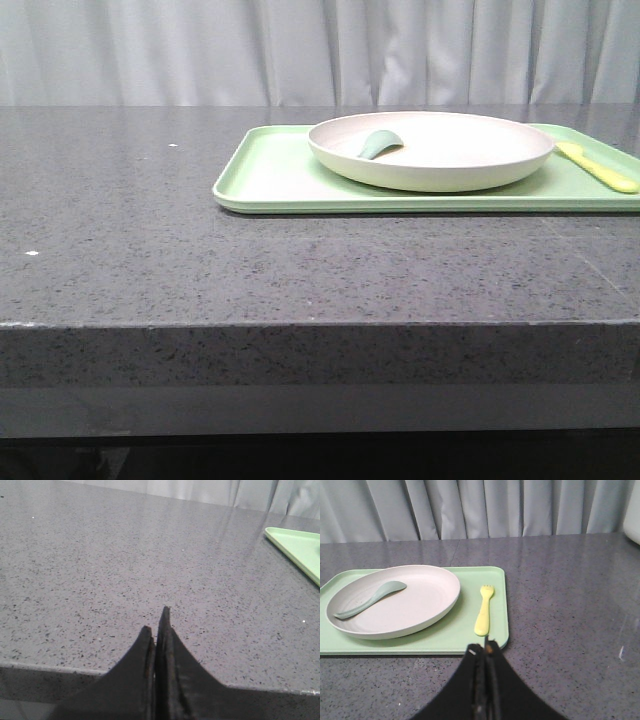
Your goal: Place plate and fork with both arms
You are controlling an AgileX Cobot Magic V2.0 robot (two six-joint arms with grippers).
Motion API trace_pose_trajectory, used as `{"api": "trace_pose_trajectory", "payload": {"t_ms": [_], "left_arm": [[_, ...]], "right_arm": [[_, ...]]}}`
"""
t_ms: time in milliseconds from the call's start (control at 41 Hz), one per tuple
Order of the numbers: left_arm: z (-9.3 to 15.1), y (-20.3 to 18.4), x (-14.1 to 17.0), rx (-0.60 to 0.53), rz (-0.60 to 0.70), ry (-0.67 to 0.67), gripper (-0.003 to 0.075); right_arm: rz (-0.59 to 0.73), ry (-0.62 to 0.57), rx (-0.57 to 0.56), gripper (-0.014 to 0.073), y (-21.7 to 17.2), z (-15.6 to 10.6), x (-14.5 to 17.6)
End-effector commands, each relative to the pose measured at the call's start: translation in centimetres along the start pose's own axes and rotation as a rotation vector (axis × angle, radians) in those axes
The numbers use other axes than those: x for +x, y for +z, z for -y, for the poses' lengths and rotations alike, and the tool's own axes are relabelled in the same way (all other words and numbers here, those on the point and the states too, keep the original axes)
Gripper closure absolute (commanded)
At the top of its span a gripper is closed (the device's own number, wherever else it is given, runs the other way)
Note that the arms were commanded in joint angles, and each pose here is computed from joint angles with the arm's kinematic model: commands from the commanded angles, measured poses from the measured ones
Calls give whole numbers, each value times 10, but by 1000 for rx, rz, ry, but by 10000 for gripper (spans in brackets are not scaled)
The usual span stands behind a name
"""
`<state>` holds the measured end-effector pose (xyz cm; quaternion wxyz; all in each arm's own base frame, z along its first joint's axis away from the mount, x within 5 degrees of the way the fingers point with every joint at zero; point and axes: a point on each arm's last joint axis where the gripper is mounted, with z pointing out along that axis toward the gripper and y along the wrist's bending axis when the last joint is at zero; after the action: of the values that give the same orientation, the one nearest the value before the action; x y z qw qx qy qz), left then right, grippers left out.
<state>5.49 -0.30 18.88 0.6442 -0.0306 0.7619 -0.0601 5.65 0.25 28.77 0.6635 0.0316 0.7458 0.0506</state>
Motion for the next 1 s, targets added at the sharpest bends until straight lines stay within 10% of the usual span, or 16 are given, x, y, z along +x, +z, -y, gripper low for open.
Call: {"api": "trace_pose_trajectory", "payload": {"t_ms": [0,977], "left_arm": [[1,-2,-8,13,103,-9,738],[1,-2,-8,13,103,-9,738]], "right_arm": [[100,-19,-4,662,-2,-1,-15],[104,-18,4,662,12,10,73]]}}
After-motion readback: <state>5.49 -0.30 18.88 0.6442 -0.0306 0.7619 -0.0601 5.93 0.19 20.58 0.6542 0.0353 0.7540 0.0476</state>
